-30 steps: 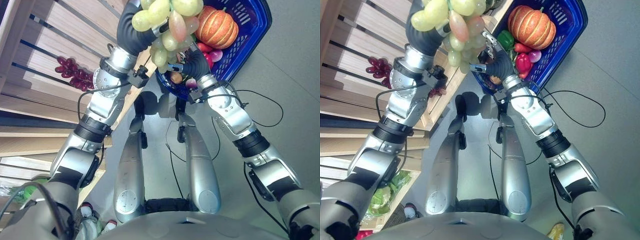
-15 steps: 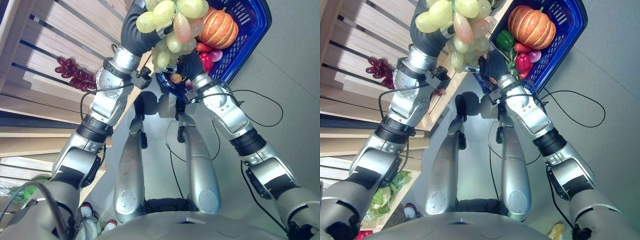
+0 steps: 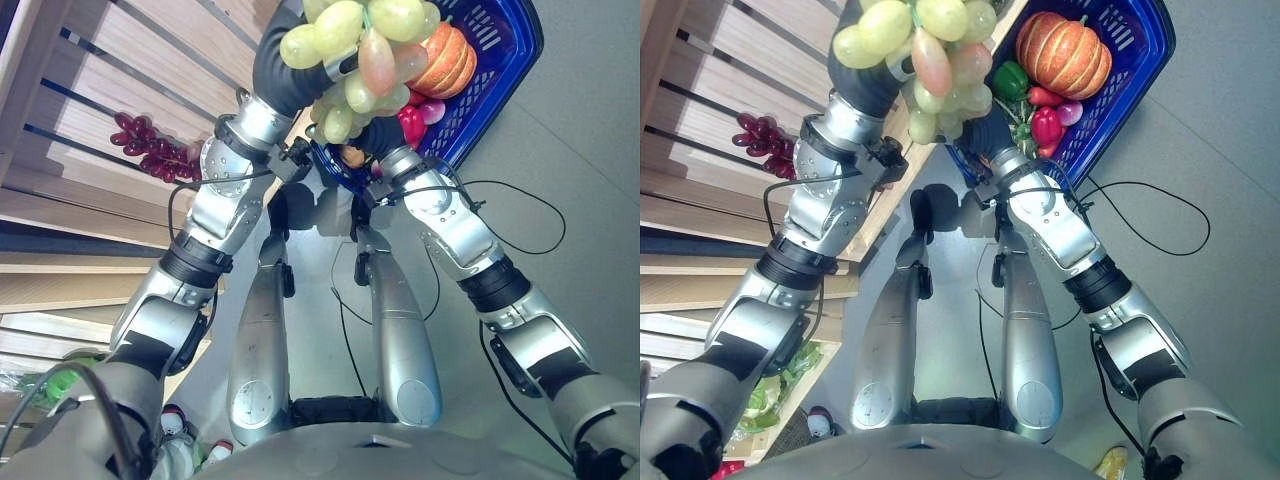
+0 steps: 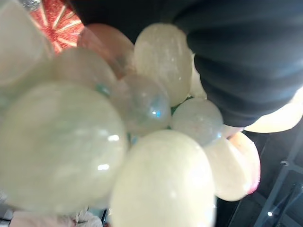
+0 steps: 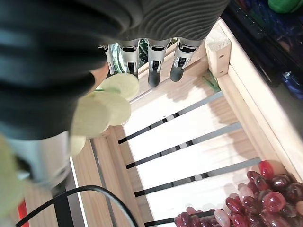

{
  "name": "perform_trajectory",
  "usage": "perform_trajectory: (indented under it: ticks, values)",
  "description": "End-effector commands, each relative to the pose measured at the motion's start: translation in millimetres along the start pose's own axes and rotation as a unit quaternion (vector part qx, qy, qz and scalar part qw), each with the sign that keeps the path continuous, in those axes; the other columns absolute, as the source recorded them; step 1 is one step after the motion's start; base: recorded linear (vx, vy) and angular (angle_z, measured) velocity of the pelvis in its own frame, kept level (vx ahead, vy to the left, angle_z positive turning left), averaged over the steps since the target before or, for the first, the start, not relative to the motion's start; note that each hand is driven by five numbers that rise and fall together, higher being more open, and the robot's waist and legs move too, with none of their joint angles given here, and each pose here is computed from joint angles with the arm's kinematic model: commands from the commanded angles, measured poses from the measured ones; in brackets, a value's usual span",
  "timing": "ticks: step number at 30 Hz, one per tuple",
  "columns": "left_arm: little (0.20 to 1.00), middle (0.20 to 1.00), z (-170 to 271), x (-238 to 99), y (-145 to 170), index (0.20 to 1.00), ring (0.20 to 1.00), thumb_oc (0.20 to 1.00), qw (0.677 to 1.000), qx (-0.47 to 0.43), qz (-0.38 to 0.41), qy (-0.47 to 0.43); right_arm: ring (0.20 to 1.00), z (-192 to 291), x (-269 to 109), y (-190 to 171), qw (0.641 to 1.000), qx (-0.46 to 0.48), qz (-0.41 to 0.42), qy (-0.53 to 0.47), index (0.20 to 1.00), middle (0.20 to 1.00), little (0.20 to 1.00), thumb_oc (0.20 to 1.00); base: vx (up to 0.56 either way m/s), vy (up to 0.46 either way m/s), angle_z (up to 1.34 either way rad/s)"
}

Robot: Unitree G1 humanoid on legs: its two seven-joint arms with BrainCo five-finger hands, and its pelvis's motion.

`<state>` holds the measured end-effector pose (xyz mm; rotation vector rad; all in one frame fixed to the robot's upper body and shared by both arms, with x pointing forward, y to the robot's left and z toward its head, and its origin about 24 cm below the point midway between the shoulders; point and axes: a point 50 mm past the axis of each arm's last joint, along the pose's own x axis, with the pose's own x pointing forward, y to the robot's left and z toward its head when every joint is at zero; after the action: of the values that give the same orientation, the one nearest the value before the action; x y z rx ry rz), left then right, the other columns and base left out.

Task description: Pick up fruits and vegetables into the basket

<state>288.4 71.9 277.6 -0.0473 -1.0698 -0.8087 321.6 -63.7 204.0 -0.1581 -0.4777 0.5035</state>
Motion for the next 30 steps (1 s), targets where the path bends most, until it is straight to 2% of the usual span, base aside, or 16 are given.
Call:
perform_trajectory:
  ticks: [1,13,23,24,25,26,30]
  values:
    - [0.2,0.2,34,22,-20,0.2,0.2,0.2,0.993,-0.018,-0.047,-0.108,0.2,46,4,12,0.993,0.025,0.014,-0.117,0.2,0.2,0.2,0.2,0.0,0.0,0.0]
    - [0.2,0.2,30,17,-15,0.2,0.2,0.2,0.994,-0.016,-0.027,-0.101,0.2,44,3,7,0.992,0.029,-0.006,-0.119,0.2,0.2,0.2,0.2,0.0,0.0,0.0]
    - [0.2,0.2,30,10,0,0.2,0.2,0.2,0.993,0.006,0.051,-0.106,0.2,42,1,3,0.992,0.032,-0.016,-0.117,0.2,0.2,0.2,0.2,0.0,0.0,0.0]
    - [0.391,0.391,29,8,2,0.391,0.391,0.391,0.992,0.011,0.069,-0.103,0.2,41,1,4,0.992,0.033,-0.018,-0.118,0.2,0.2,0.2,0.2,0.0,0.0,0.0]
    - [0.94,0.94,29,6,4,0.94,0.94,0.94,0.991,0.012,0.082,-0.102,0.2,41,0,3,0.992,0.033,-0.019,-0.118,0.2,0.2,0.2,0.2,0.0,0.0,0.0]
    - [1.0,1.0,28,5,5,1.0,1.0,1.0,0.991,0.016,0.088,-0.1,0.2,41,0,3,0.992,0.032,-0.02,-0.118,0.2,0.2,0.2,0.2,0.0,0.0,0.0]
    - [1.0,1.0,26,1,10,1.0,1.0,1.0,0.989,0.029,0.114,-0.091,0.2,41,0,2,0.992,0.031,-0.024,-0.119,0.2,0.2,0.2,0.2,0.0,0.0,0.0]
